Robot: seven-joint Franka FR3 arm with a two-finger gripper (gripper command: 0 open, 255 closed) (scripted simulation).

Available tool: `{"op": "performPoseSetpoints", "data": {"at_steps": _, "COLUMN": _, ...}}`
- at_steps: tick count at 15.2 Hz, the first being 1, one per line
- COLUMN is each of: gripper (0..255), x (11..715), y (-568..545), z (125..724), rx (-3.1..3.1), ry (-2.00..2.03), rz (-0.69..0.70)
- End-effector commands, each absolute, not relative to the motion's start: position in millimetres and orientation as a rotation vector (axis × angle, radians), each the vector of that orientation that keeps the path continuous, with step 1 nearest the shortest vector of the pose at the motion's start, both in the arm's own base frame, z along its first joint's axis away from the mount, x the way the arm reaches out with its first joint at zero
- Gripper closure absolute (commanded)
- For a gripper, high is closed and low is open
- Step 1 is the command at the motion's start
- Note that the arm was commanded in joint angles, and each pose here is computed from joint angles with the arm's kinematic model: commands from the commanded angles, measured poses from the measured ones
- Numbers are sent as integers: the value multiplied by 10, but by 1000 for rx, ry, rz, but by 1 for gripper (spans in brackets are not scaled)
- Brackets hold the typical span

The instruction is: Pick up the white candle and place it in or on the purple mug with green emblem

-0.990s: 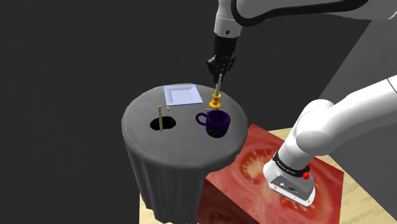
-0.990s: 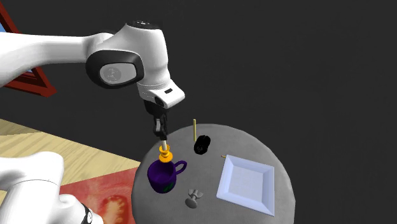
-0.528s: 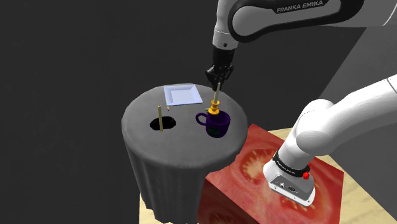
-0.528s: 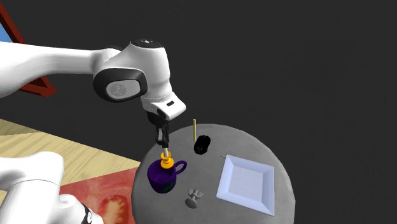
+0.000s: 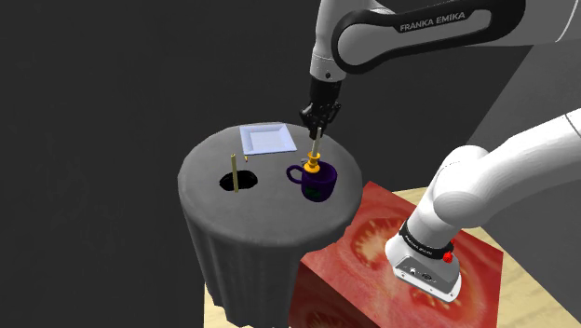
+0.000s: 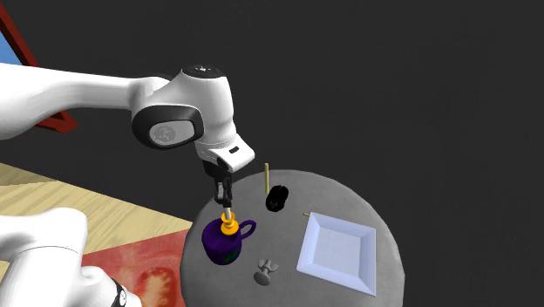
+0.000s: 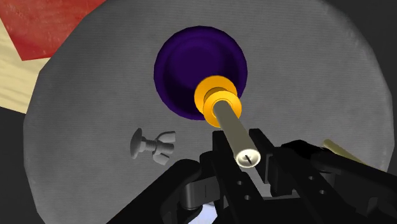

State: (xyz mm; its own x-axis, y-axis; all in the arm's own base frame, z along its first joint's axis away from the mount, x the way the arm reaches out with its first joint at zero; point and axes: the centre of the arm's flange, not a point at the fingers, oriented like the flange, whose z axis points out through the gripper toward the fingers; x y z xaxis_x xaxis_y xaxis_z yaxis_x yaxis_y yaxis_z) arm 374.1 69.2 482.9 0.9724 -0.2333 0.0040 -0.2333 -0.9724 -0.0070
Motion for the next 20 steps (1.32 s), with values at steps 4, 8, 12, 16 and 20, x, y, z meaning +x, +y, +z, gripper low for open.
{"op": "performPoseSetpoints", "data": {"at_steps": 4, "gripper": 0, "x": 3741, "y": 693, "z": 4828, "rx": -3113, "ry": 368, "rz": -8}}
{"op": "performPoseSetpoints", "data": {"at_steps": 8, "gripper": 0, "x": 3741, "y": 693, "z": 4828, "rx": -3113, "ry": 368, "rz": -8}}
{"op": "performPoseSetpoints", "data": {"at_steps": 12, "gripper": 0, "x": 3738, "y": 690, "z": 5328, "rx": -3113, "ry": 368, "rz": -8}}
{"op": "performPoseSetpoints", "data": {"at_steps": 16, "gripper": 0, "x": 3738, "y": 690, "z": 5328, "rx": -3113, "ry": 368, "rz": -8}}
{"op": "performPoseSetpoints", "data": {"at_steps": 20, "gripper": 0, "x": 3738, "y": 690, "z": 5328, "rx": -3113, "ry": 368, "rz": -8}}
